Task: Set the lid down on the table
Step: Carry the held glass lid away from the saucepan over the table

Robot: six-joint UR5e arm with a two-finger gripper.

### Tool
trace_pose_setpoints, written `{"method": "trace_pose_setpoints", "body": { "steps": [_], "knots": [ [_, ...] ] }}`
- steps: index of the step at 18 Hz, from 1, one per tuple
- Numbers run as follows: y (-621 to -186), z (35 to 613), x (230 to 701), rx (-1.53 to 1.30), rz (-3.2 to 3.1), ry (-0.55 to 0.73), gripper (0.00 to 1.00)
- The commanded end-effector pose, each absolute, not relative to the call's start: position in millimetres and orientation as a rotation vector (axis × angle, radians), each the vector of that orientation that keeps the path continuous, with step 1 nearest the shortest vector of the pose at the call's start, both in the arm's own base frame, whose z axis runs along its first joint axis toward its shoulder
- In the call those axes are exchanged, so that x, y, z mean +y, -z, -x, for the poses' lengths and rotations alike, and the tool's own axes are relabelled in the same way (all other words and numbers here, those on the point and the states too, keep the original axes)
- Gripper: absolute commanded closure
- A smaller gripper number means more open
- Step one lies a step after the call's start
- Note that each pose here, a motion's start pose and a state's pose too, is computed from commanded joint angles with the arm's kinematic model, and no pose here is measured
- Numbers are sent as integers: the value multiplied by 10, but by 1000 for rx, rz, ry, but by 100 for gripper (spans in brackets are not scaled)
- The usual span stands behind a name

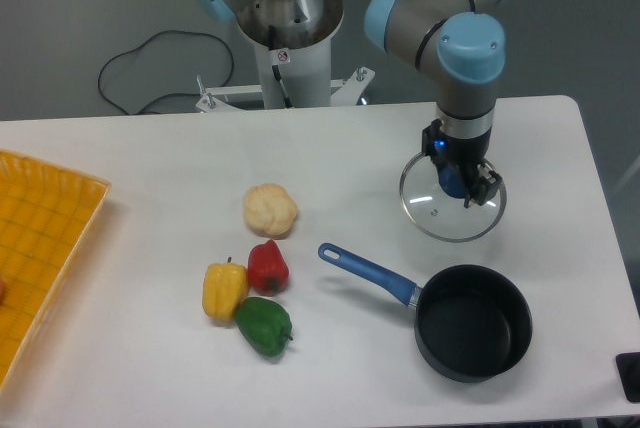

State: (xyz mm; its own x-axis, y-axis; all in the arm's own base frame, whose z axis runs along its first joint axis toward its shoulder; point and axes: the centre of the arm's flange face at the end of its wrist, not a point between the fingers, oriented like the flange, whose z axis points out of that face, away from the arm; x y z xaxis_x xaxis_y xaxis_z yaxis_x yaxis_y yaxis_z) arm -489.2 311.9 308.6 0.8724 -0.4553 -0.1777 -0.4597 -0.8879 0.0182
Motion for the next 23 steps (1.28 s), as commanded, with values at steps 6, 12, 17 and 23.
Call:
{"method": "trace_pose_setpoints", "body": {
  "steps": [6,12,17,23],
  "knots": [
    [-3125,4981,2994,692,3018,-287,43],
    [-3125,5029,2927,669,3024,-290,43],
    [-3132,5055,2889,651,3028,-293,43],
    [-3320,4909,2877,653,3027,-317,44]
  ]
}}
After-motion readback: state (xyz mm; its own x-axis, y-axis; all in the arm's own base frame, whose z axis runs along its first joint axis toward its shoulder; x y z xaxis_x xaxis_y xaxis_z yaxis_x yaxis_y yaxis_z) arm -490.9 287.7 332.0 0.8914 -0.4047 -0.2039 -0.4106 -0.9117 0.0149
